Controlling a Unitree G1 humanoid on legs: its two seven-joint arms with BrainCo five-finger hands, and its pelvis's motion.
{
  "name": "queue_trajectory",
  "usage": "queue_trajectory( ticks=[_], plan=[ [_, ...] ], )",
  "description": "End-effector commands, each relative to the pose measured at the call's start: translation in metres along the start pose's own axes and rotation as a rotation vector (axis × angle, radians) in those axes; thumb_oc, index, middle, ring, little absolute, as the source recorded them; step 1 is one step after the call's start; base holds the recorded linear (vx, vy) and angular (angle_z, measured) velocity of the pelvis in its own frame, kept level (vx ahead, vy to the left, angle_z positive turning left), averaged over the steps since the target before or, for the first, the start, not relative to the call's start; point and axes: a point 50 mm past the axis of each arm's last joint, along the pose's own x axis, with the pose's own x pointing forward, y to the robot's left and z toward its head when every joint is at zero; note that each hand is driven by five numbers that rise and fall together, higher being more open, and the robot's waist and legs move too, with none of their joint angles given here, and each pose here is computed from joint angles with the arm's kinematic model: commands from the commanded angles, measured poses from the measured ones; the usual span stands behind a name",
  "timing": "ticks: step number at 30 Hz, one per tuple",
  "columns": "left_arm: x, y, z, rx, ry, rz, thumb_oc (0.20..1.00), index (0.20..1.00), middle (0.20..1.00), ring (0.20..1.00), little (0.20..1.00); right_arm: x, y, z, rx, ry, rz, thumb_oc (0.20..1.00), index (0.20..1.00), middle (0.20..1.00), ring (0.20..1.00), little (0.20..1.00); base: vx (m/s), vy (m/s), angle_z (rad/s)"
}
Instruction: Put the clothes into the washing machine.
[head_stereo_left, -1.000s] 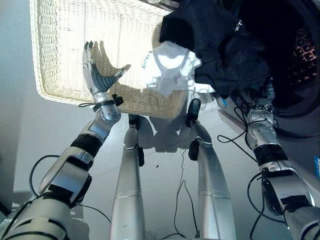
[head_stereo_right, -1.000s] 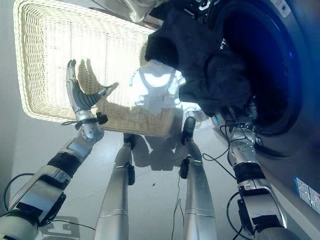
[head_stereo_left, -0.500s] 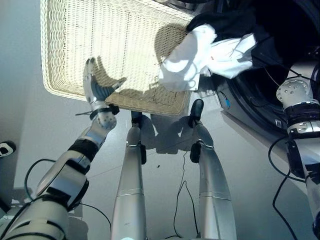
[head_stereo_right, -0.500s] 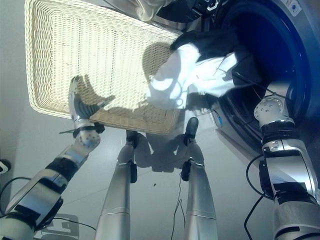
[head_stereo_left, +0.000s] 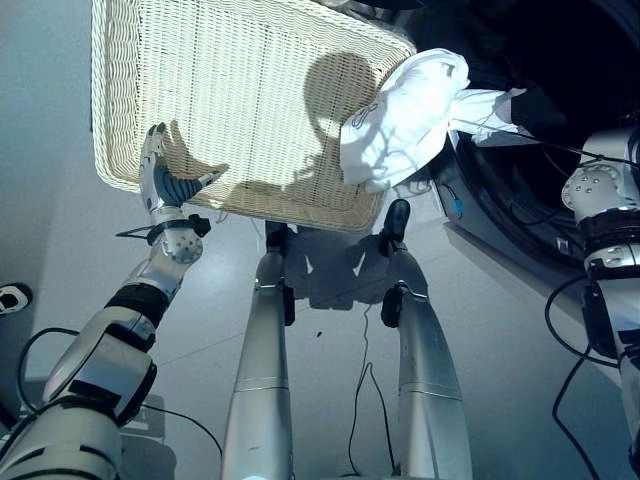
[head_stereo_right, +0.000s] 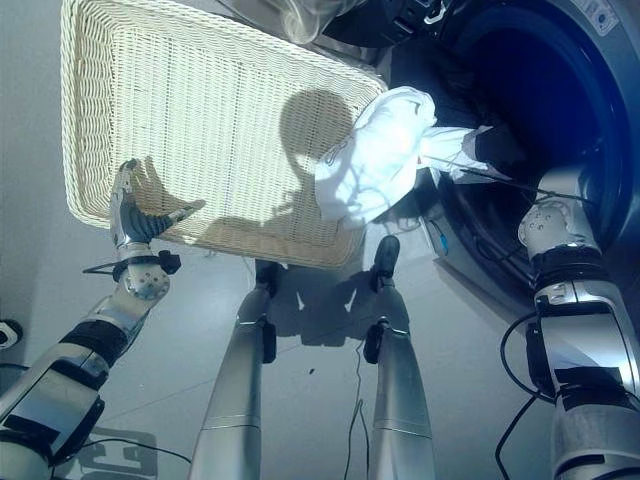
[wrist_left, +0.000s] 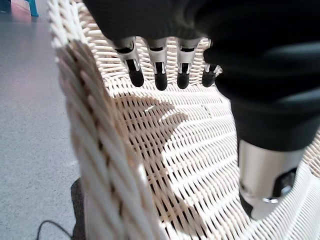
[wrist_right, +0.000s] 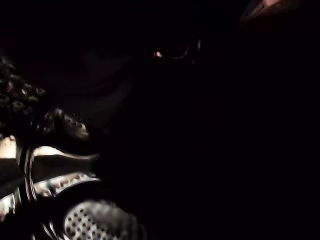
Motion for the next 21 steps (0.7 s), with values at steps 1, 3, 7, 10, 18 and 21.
queue_trajectory(
  ticks=[1, 3, 7, 10, 18, 21],
  plan=[
    [-0.003, 0.001, -0.005, -0.032, 0.015, 0.021, 1.000, 1.000, 1.000, 1.000, 1.000, 0.045, 0.004, 0.103, -0.004, -0.356, 0.009, 1.000, 1.000, 1.000, 1.000, 1.000, 0.00, 0.000, 0.00],
    [-0.001, 0.000, -0.002, -0.033, 0.006, 0.014, 1.000, 1.000, 1.000, 1.000, 1.000, 0.049, -0.001, 0.097, -0.087, -0.337, -0.044, 1.000, 1.000, 1.000, 1.000, 1.000, 0.00, 0.000, 0.00],
    [0.001, -0.004, 0.005, -0.049, -0.010, 0.005, 1.000, 1.000, 1.000, 1.000, 1.000, 0.057, -0.008, 0.079, -0.441, -0.299, -0.051, 1.000, 1.000, 1.000, 1.000, 1.000, 0.00, 0.000, 0.00],
    [0.004, -0.004, 0.011, -0.055, -0.038, -0.002, 1.000, 1.000, 1.000, 1.000, 1.000, 0.059, -0.008, 0.064, -0.717, -0.237, -0.014, 1.000, 1.000, 1.000, 1.000, 1.000, 0.00, 0.000, 0.00],
    [0.010, -0.010, 0.047, -0.133, -0.193, -0.051, 1.000, 1.000, 1.000, 1.000, 1.000, 0.045, 0.016, 0.050, -1.104, -0.330, 0.127, 1.000, 1.000, 1.000, 1.000, 1.000, 0.00, -0.008, 0.00],
    [0.010, -0.009, 0.052, -0.170, -0.217, -0.049, 1.000, 1.000, 1.000, 1.000, 1.000, 0.036, 0.023, 0.044, -1.100, -0.362, 0.152, 1.000, 1.000, 1.000, 1.000, 1.000, 0.00, 0.000, 0.00]
  ],
)
